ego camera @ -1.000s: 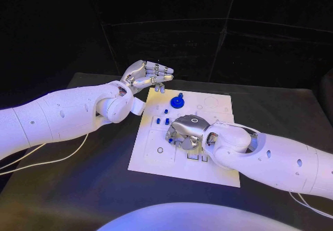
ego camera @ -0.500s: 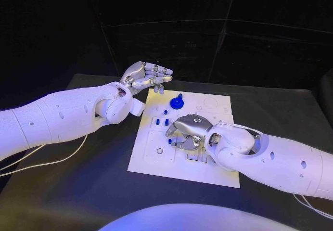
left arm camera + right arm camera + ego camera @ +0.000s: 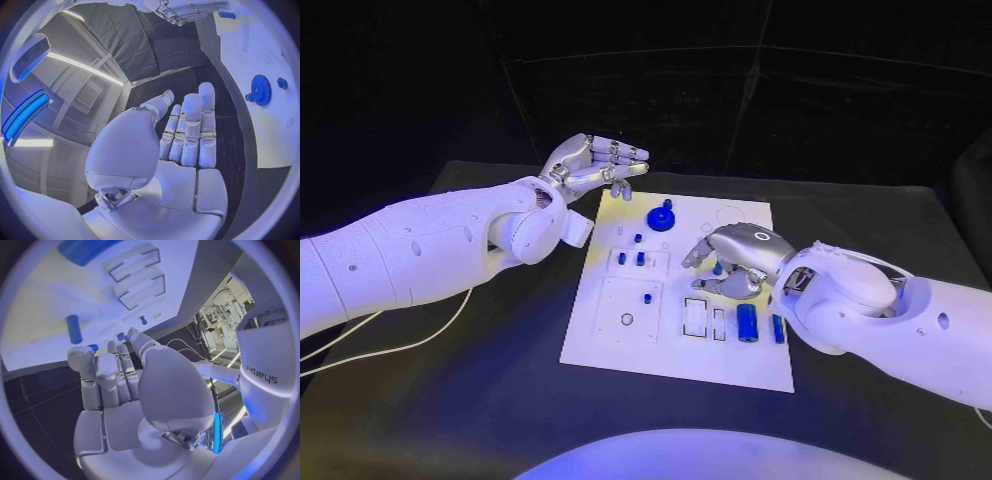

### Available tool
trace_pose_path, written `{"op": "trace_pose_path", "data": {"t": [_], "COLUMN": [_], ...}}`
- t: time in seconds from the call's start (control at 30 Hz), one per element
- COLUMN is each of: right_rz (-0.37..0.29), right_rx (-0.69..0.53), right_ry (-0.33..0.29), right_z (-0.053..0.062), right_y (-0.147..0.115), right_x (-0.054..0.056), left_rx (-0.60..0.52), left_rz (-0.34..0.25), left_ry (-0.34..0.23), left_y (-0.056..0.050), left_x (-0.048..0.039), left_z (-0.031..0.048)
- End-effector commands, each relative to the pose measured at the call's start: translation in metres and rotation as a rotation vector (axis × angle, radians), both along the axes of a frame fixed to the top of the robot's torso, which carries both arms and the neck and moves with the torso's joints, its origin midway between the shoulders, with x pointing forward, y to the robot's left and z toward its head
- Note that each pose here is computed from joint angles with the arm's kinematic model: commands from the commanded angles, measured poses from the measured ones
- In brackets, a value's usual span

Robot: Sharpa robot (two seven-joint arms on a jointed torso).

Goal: Assemble the parts on the task board

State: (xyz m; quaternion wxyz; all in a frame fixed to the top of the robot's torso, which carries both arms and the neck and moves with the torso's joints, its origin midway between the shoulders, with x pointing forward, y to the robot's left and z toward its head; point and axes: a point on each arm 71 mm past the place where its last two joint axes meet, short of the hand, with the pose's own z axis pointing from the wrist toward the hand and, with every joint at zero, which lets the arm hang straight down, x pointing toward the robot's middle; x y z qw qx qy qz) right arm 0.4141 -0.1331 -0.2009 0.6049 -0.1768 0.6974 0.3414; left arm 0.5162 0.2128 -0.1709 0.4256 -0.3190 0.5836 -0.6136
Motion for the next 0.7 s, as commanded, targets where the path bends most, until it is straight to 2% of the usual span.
{"op": "trace_pose_path", "data": {"t": [0.03,0.2,0.7], "right_rz": [-0.071,-0.114,-0.122], "right_rx": [0.004,-0.049,-0.16], "right_ry": [0.026,0.021,0.041], "right_z": [0.005,0.008,0.003], "right_y": [-0.013,-0.029,-0.035], "right_x": [0.007,0.016,0.023], "left_rx": [-0.008,-0.008,-0.008], "left_rz": [-0.009,-0.011,-0.015], "left_ry": [0.002,0.003,0.008], "left_y": [0.0,-0.001,-0.001], "left_x": [0.0,-0.0001,-0.0003], "left_z": [0.0009,0.0006,-0.0003]}}
